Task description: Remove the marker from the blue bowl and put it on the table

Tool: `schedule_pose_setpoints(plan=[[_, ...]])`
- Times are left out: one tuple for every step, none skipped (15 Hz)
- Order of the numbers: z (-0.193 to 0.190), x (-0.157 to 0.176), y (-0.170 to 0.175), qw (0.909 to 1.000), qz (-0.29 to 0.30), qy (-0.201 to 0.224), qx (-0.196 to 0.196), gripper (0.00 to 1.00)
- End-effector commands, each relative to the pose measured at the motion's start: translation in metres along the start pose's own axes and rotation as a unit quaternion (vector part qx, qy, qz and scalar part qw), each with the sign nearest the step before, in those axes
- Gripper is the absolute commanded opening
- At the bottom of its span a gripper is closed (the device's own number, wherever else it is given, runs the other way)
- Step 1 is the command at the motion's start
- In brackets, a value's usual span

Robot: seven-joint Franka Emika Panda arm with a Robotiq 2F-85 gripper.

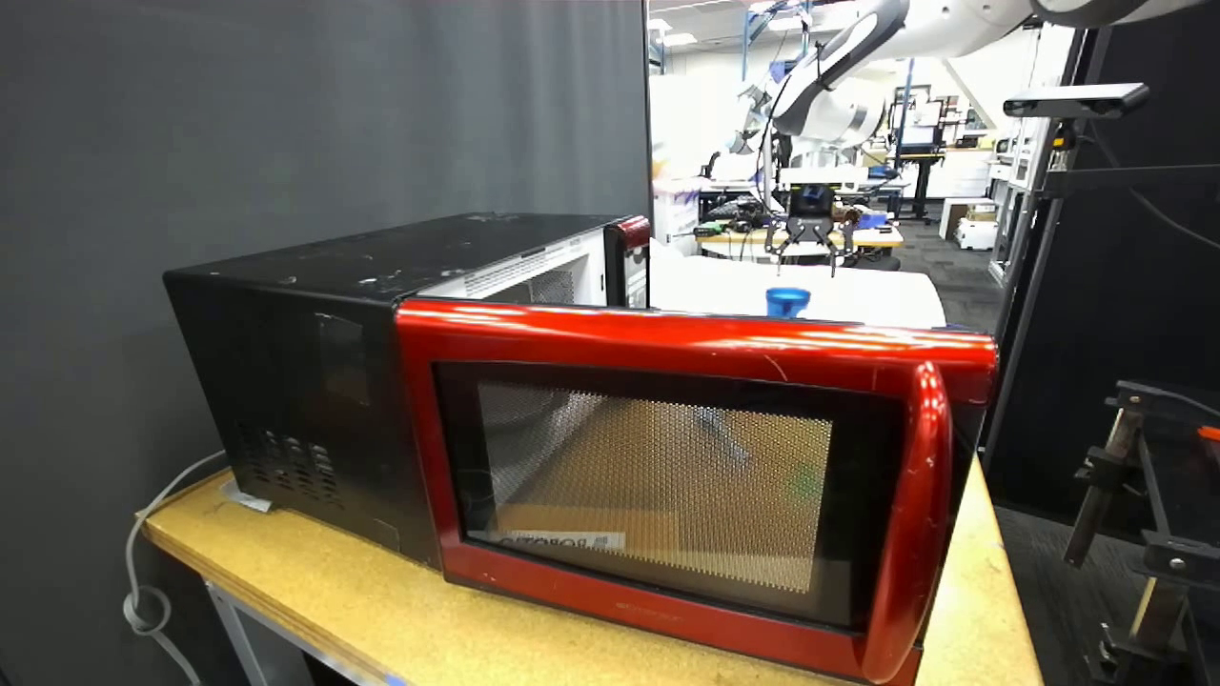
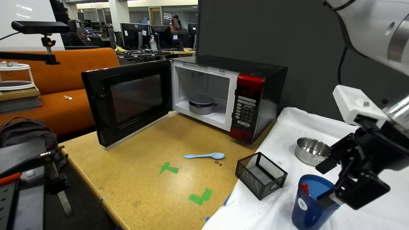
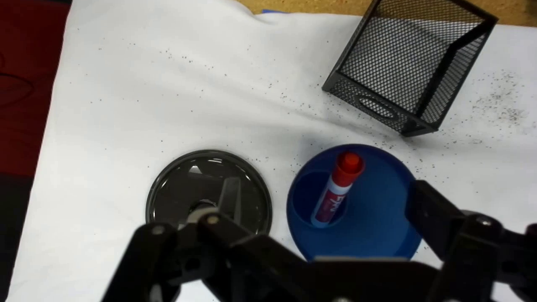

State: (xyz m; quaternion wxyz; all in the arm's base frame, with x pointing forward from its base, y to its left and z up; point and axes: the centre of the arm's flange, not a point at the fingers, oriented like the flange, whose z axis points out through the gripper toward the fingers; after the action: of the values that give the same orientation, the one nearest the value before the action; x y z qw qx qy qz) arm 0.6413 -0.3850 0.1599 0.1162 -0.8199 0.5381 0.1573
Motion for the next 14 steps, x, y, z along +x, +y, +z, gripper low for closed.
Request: schedule_pose_setpoints(plan=[[0.005, 0.022, -0.004, 0.9997, -0.019, -0.013, -0.013, 1.0], [0.01, 0.023, -0.003, 0.9995, -0.021, -0.016, -0.014, 1.0], [0.014, 0.024, -0.003, 0.9994, -0.023, -0.02, -0.015, 1.0], [0.018, 0.024, -0.004, 0.9993, -0.024, -0.025, -0.016, 1.0], [0.02, 0.022, -0.006, 0.9991, -0.025, -0.03, -0.015, 1.0], [0.022, 0.019, -0.009, 0.9989, -0.027, -0.035, -0.014, 1.0], [0.023, 0.016, -0.013, 0.9988, -0.029, -0.038, -0.013, 1.0], [0.024, 0.013, -0.019, 0.9985, -0.032, -0.042, -0.011, 1.0], [0.024, 0.009, -0.025, 0.9983, -0.033, -0.046, -0.012, 1.0], [0.026, 0.006, -0.029, 0.9979, -0.034, -0.053, -0.012, 1.0], [0.027, 0.003, -0.031, 0.9979, -0.033, -0.055, -0.015, 1.0], [0.028, 0.001, -0.033, 0.9977, -0.032, -0.057, -0.017, 1.0], [0.028, 0.0, -0.033, 0.9976, -0.028, -0.06, -0.02, 1.0], [0.027, 0.0, -0.033, 0.9977, -0.024, -0.061, -0.02, 1.0]])
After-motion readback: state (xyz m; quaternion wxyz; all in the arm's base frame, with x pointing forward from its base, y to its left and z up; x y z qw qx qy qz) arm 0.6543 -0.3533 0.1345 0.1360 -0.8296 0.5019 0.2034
